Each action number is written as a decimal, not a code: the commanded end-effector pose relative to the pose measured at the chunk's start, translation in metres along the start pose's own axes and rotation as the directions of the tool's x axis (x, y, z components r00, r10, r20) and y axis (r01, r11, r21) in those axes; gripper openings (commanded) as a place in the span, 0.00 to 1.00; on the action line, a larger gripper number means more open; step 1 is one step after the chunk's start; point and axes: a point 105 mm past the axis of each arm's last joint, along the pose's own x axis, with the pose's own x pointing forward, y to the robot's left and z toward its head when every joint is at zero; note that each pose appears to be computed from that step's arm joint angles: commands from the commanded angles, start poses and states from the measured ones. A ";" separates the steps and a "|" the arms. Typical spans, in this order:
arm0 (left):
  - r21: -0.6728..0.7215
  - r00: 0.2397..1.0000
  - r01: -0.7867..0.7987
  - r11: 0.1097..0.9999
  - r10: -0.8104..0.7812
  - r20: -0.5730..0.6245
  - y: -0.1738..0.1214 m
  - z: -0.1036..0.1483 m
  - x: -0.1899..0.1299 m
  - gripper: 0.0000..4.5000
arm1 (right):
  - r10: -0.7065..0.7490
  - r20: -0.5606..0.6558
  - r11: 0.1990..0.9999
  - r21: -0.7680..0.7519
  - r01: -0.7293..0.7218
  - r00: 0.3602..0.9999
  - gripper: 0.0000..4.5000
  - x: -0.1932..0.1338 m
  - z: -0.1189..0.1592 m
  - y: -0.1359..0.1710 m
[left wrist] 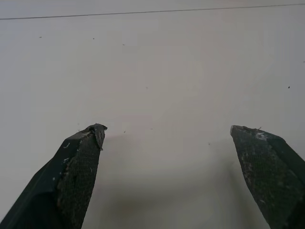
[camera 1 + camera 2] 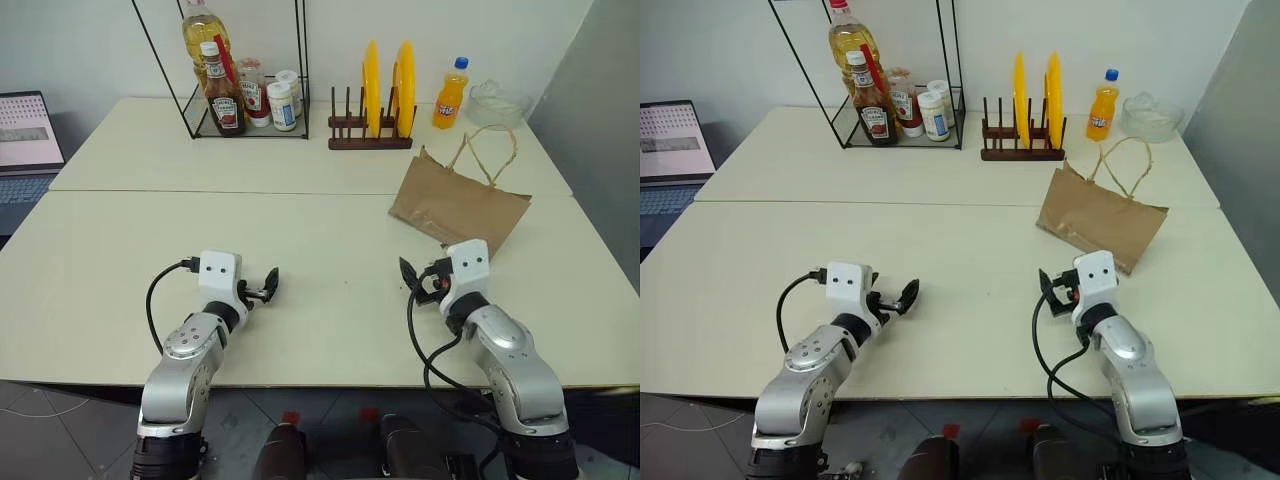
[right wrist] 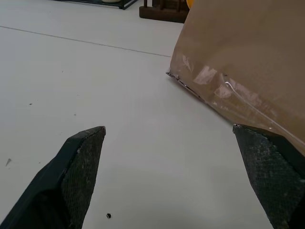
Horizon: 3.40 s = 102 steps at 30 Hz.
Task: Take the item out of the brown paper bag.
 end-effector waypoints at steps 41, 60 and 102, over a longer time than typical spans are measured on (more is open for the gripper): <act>0.348 0.596 0.752 0.560 -0.803 0.006 -0.081 0.145 -0.004 0.99 | -0.185 0.197 0.983 0.047 0.179 0.963 1.00 0.020 0.115 -0.107; 0.411 0.580 0.736 0.537 -0.814 0.026 -0.086 0.166 -0.009 0.99 | -0.042 0.044 0.932 0.362 0.023 0.998 1.00 0.081 0.141 -0.118; 0.350 0.627 0.709 0.612 -0.774 0.084 -0.076 0.159 -0.029 1.00 | 0.268 0.218 0.867 0.370 -0.334 0.938 0.02 0.100 0.177 -0.062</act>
